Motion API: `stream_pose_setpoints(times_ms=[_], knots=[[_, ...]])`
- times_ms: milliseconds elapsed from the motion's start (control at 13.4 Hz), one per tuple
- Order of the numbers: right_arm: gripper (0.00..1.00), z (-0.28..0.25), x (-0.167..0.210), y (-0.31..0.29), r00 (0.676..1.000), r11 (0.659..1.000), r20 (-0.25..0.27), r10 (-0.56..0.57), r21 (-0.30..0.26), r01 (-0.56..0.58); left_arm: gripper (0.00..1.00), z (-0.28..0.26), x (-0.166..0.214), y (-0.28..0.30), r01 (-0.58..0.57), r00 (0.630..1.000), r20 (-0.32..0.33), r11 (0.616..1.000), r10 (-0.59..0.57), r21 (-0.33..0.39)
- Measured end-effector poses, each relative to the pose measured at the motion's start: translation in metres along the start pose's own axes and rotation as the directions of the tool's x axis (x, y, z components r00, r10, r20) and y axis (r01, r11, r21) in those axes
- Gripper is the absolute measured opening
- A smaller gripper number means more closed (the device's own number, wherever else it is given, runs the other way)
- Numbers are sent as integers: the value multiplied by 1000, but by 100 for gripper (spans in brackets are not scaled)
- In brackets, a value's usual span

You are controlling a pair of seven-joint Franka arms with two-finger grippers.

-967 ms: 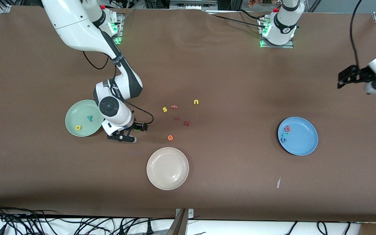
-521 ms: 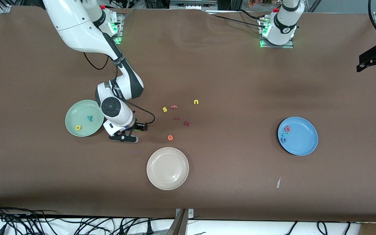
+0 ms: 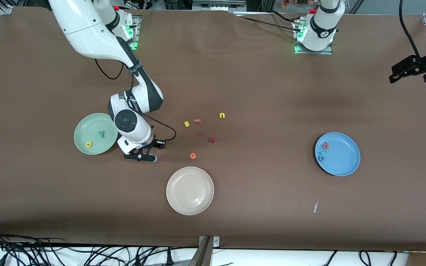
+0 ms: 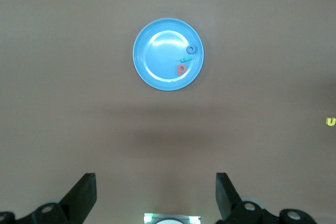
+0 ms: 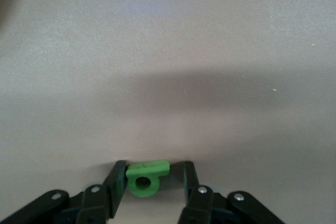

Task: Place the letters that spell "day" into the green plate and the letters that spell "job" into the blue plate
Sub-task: 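Carry the green b into the green plate and open the right gripper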

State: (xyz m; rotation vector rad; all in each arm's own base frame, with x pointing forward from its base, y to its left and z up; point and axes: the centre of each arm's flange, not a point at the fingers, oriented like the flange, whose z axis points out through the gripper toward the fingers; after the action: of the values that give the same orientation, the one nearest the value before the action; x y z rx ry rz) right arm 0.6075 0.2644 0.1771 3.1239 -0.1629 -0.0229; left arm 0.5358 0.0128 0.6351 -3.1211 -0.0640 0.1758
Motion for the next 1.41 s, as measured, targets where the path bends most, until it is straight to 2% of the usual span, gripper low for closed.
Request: stream_pose_setpoints(times_ms=[74, 149, 223, 595, 744, 893, 1116, 1414], knots=[[43, -1, 0, -1, 1000, 1000, -2, 0, 1, 0, 100, 0, 0, 2, -4, 1000, 3, 1000, 4, 0], [43, -1, 0, -1, 1000, 1000, -2, 0, 1, 0, 100, 0, 0, 4, -5, 1000, 2, 1000, 5, 1], [37, -1, 1, -1, 1000, 1000, -3, -1, 2, 1, 100, -3, -1, 4, -4, 1000, -4, 1000, 4, 1], [35, -12, 8, -4, 1000, 1000, -3, 0, 1, 0, 100, -9, -1, 3, -2, 1000, -15, 1000, 2, 0], [35, -27, 16, -3, 1000, 1000, 25, -3, -19, 4, 100, -9, -2, 3, -2, 1000, -10, 1000, 2, 0], [35, -45, 27, 10, 997, 998, 56, -45, -40, 47, 100, -6, -5, 4, -4, 1000, 24, 1000, 4, -6], [35, -73, 42, 58, 986, 990, 114, -119, -68, 127, 100, -4, -7, 9, -11, 999, 42, 999, 13, -35], [35, -89, 45, 122, 974, 978, 156, -167, -98, 183, 100, -2, -9, 9, -11, 998, 67, 999, 13, -34]])
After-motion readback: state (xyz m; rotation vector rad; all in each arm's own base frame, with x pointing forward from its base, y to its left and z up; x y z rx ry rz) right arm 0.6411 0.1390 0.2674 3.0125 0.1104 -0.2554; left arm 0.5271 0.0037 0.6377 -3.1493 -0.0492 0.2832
